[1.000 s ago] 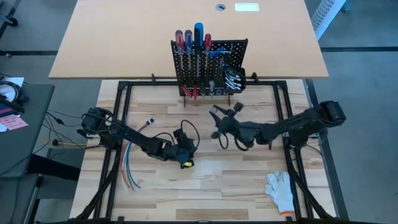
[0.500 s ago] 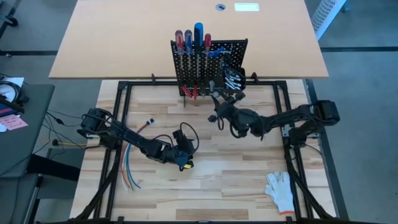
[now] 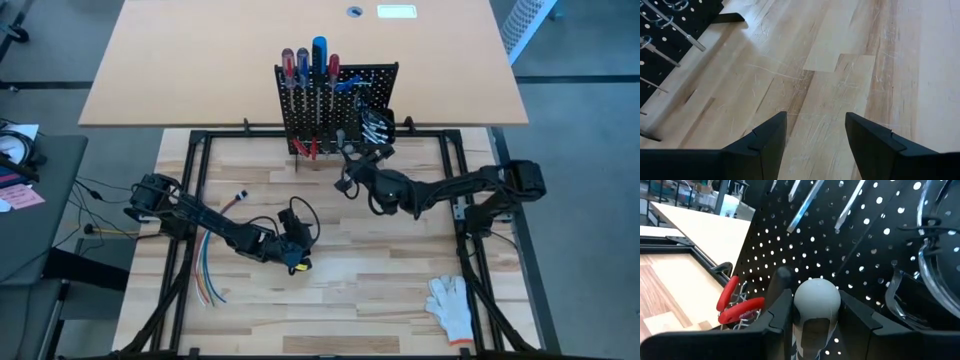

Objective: Hang tools onto peg board
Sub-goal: Hang the gray screwdriver on the pegboard

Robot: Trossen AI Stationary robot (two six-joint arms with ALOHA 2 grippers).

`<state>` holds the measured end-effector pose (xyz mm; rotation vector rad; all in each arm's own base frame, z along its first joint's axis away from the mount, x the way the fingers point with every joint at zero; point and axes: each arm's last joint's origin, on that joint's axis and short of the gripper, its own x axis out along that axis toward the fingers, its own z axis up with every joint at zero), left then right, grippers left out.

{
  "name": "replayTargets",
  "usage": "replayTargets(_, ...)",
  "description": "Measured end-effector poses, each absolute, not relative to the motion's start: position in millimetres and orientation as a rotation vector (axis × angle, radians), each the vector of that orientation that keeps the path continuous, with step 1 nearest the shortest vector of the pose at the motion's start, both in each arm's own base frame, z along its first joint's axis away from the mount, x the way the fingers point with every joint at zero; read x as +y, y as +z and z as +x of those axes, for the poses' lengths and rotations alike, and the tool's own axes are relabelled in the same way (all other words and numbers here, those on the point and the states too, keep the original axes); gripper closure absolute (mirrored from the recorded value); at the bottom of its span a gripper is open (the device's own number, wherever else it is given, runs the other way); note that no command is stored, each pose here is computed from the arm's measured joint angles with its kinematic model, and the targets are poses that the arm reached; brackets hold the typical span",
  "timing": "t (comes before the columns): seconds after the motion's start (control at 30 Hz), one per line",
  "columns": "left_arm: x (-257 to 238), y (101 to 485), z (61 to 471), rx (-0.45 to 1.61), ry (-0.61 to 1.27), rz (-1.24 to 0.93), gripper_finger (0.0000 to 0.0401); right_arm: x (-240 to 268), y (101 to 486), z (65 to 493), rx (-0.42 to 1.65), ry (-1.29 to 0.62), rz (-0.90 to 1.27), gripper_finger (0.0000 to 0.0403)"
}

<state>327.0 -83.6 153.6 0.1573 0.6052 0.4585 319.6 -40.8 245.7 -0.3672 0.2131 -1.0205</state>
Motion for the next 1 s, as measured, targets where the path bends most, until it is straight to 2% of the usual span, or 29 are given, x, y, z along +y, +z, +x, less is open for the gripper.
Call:
replayTargets(0.3,-84,154,327,0.604,0.458,0.156,0.0205,-59,256,329,0.328,-1.017,-0.274,0.0287)
replayTargets(0.57,-84,154,327,0.605,0.458,0.156,0.0205,-65,259,329,0.328,-1.029,-0.228,0.0287)
replayTargets(0.8,-84,154,327,0.604,0.459,0.154,0.0205,-65,259,330,0.311,-1.032,-0.199,0.0235)
replayTargets(1.0,-84,154,327,0.604,0.459,0.154,0.0205,-64,259,330,0.31,-1.028,-0.198,0.0226)
